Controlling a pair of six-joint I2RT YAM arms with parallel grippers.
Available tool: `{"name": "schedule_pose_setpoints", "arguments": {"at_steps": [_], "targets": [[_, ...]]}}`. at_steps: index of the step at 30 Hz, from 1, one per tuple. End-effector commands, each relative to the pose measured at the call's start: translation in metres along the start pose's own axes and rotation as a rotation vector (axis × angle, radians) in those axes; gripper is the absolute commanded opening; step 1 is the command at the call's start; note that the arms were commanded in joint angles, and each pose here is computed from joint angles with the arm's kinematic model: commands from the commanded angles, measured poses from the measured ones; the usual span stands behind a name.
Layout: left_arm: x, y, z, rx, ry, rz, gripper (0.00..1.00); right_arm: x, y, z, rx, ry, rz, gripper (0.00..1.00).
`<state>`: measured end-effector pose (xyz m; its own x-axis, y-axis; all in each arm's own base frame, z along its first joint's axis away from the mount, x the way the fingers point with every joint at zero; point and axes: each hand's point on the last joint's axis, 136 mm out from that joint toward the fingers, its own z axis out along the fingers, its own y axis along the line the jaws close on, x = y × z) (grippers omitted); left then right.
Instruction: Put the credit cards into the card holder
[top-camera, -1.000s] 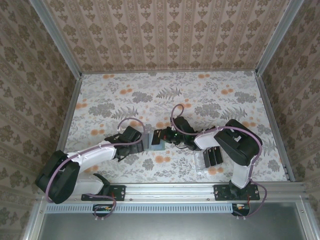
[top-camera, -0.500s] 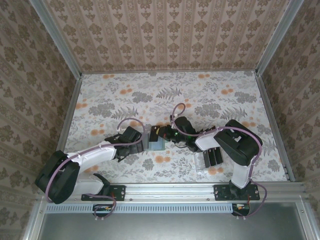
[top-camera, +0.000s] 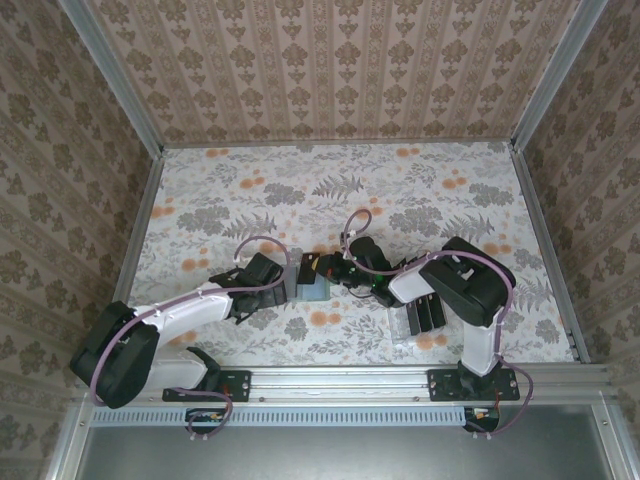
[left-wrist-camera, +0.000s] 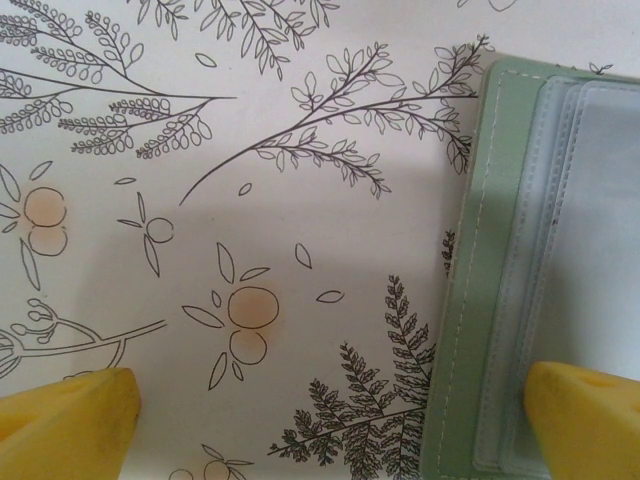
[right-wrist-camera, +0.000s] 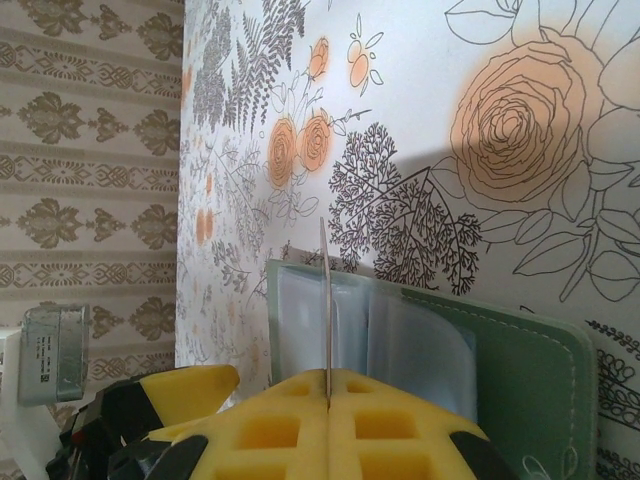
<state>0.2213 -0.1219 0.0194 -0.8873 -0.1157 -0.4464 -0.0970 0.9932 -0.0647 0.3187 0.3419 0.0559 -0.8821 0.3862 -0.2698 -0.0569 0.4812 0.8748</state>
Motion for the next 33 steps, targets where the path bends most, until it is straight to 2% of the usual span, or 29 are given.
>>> {"name": "schedule_pose_setpoints", "arguments": {"at_steps": [1, 33], "targets": [[0.016, 0.02, 0.002, -0.073, 0.038, 0.014, 1.0, 0.002, -0.003, 0.003, -0.014, -0.009, 0.013, 0.0], [0.017, 0.021, 0.003, -0.074, 0.036, 0.016, 1.0, 0.026, -0.01, 0.009, -0.028, 0.037, 0.043, 0.0]]}}
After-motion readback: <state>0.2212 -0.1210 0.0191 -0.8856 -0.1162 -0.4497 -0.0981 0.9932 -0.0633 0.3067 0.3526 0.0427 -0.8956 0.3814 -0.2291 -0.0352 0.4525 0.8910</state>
